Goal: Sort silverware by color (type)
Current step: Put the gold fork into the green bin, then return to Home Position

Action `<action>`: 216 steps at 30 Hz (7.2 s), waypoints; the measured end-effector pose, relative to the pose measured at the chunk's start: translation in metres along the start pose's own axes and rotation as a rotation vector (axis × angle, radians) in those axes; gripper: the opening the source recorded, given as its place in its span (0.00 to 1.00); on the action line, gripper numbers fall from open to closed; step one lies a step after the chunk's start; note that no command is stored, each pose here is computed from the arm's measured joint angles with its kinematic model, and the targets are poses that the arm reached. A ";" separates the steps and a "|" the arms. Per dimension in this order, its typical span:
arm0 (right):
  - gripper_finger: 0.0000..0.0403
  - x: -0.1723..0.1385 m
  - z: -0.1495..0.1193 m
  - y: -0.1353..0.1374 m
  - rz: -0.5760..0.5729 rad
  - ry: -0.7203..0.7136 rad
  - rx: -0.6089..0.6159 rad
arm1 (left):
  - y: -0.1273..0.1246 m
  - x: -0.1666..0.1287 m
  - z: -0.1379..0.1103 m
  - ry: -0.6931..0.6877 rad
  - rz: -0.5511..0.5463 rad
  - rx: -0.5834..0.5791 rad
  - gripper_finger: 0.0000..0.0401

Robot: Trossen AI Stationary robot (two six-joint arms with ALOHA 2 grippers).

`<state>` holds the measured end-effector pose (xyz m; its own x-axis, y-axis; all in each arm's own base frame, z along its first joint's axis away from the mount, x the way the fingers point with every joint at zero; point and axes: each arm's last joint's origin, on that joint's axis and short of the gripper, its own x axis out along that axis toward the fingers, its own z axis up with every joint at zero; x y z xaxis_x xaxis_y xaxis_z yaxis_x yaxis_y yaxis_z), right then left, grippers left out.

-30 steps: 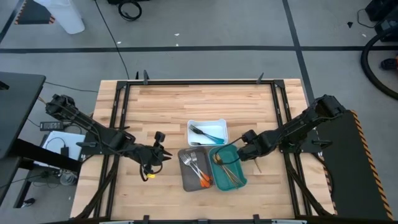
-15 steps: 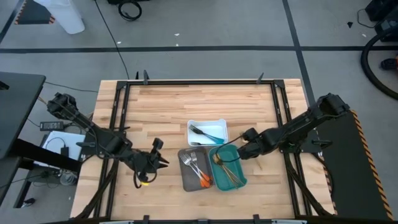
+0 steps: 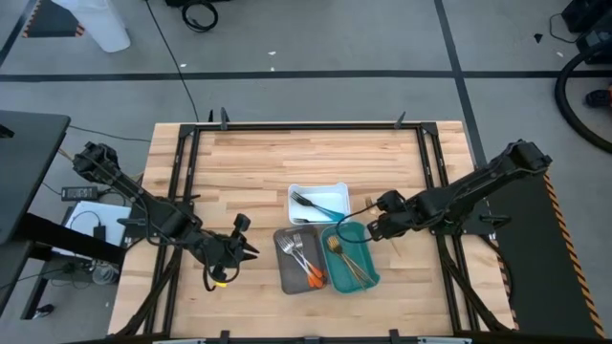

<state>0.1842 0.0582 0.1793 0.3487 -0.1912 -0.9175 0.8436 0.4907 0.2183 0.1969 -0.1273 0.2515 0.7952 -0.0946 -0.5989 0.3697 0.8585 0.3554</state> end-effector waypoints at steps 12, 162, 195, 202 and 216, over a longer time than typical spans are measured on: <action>0.04 -0.021 0.010 0.018 0.297 -0.101 -0.068 | 0.000 0.000 0.000 0.000 0.001 -0.018 0.17; 0.24 0.000 0.100 0.115 0.422 0.322 -0.402 | -0.002 0.004 -0.009 0.015 -0.024 0.003 0.17; 0.15 -0.103 0.172 0.045 0.510 -0.305 -0.575 | 0.037 -0.024 -0.095 -0.400 0.183 -0.293 0.17; 0.12 -0.121 0.178 0.027 0.481 -0.391 -0.569 | 0.042 -0.030 -0.106 -0.457 0.243 -0.336 0.17; 0.09 -0.158 0.165 -0.010 0.462 -0.568 -0.541 | 0.038 -0.032 -0.124 -0.593 0.281 -0.399 0.17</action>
<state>0.1884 -0.0568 0.3773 0.8743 -0.1957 -0.4443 0.3124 0.9273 0.2064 0.1253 -0.0292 0.1951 1.0000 -0.0038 0.0009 0.0037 0.9964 0.0845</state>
